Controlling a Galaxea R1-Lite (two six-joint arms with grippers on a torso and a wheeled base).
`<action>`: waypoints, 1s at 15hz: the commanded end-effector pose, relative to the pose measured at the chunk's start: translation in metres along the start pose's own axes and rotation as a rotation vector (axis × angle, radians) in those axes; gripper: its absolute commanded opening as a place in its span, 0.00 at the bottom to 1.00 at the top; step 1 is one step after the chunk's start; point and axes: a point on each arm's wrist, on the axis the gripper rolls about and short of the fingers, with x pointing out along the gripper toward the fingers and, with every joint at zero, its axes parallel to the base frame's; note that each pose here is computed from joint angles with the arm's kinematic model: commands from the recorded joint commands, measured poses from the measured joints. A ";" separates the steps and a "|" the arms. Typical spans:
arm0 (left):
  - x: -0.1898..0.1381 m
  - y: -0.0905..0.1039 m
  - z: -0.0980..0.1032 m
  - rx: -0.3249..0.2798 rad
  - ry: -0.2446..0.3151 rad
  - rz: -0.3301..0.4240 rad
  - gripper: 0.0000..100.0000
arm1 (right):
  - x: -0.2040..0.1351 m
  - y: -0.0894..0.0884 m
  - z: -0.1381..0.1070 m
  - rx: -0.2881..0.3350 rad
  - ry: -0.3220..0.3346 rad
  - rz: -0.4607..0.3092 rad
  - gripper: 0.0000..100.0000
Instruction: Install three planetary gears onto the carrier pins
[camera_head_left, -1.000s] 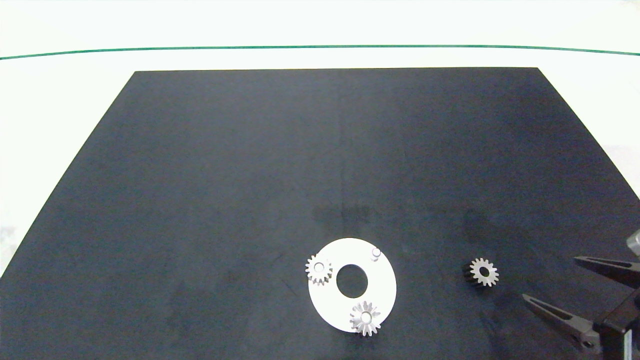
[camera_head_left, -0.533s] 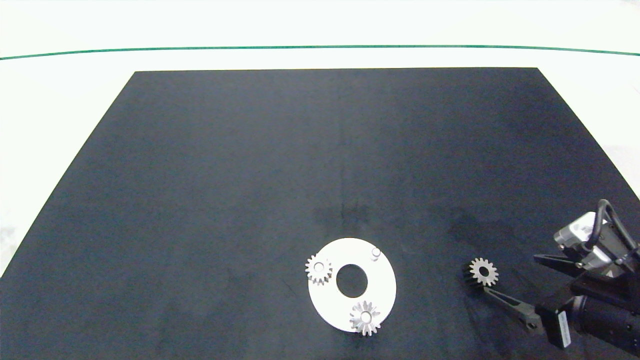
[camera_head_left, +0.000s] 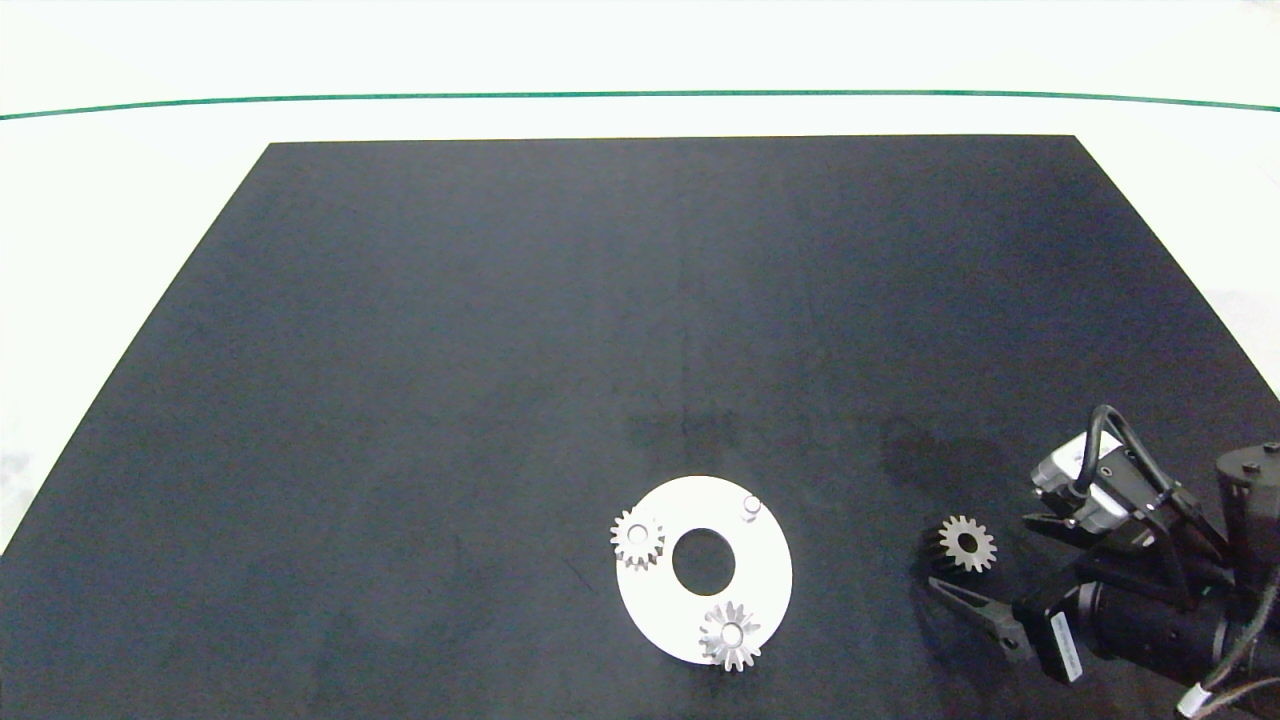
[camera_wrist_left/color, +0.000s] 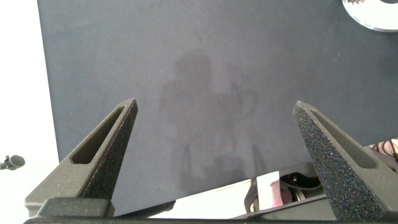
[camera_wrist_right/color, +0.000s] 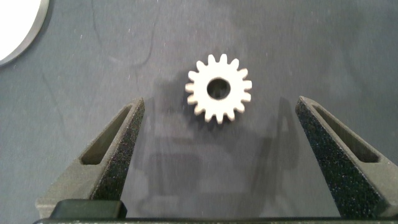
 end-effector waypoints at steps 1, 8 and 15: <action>0.001 0.000 0.000 0.001 0.012 -0.003 1.00 | 0.012 0.001 0.002 -0.004 0.008 -0.002 1.00; 0.001 0.000 -0.001 0.003 0.010 -0.005 1.00 | 0.018 0.002 0.002 -0.007 0.023 -0.007 0.85; 0.002 0.000 0.000 0.003 0.011 -0.013 1.00 | 0.019 0.001 0.006 -0.005 0.009 -0.011 0.72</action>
